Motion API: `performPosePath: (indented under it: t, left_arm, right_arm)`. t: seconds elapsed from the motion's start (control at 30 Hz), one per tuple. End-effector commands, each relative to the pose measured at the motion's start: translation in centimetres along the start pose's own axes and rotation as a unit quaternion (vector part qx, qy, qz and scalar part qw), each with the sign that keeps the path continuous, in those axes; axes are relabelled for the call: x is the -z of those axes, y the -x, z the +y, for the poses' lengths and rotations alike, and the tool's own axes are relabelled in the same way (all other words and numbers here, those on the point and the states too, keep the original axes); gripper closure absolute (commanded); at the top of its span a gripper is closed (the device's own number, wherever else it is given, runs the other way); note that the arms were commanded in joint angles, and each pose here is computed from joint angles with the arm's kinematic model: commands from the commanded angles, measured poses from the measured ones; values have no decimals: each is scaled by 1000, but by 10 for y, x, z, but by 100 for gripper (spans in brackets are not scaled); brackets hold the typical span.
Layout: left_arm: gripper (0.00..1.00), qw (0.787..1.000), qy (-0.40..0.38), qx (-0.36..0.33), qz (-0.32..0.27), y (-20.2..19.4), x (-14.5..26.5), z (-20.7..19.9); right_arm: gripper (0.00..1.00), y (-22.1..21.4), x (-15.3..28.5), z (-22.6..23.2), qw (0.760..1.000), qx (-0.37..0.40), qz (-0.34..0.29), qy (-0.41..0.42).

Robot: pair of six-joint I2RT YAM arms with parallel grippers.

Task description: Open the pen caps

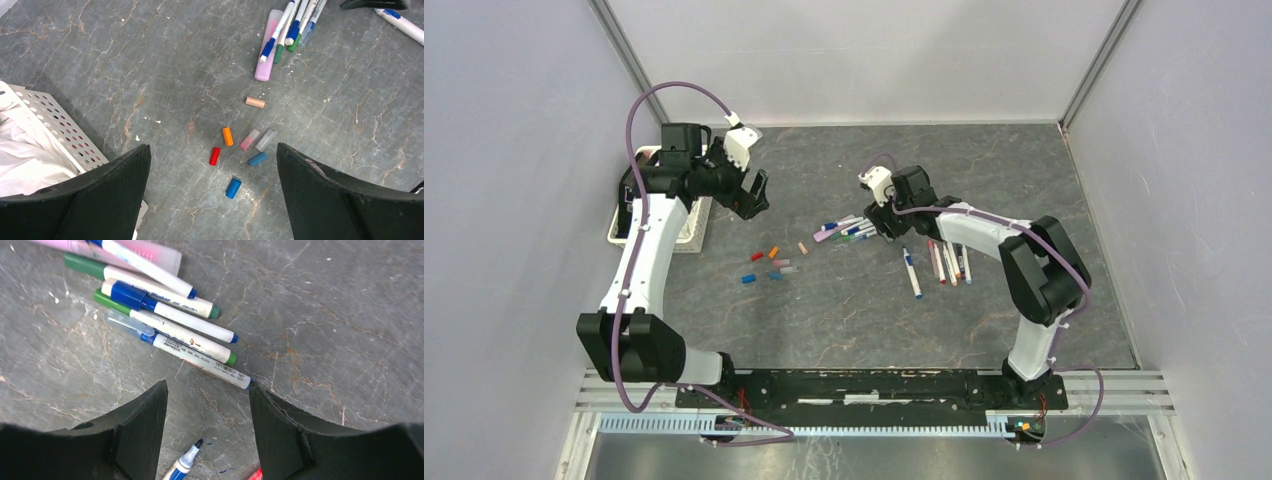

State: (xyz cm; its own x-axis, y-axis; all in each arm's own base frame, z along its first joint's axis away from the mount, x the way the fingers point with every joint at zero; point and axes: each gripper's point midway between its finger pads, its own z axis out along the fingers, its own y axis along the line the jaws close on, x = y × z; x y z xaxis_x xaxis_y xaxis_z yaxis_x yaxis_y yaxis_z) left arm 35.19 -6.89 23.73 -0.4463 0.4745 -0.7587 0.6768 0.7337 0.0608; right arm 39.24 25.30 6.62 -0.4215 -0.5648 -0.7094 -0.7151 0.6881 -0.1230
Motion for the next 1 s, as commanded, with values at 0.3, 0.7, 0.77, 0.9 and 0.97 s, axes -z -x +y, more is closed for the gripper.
performPosePath:
  t: [0.3, 0.7, 0.77, 0.9, 0.97]
  left_arm:
    - [0, 999, -23, -25, -15, 6, 13, -15]
    - [0, 999, -32, -32, -10, 4, 11, -16]
    - [0, 999, -37, -33, -10, 4, 11, -17]
    - [0, 998, -42, -36, -10, 4, 12, -19]
    - [0, 998, -47, -38, -9, 2, 11, -21]
  right_arm:
    - [35, -11, -33, 1, 995, 79, 36, 41]
    - [49, -52, -16, 15, 996, 51, 59, 52]
    - [54, -52, -13, 19, 996, 47, 56, 60]
    - [59, -52, -9, 28, 995, 45, 46, 78]
    - [58, -50, -9, 27, 995, 43, 45, 76]
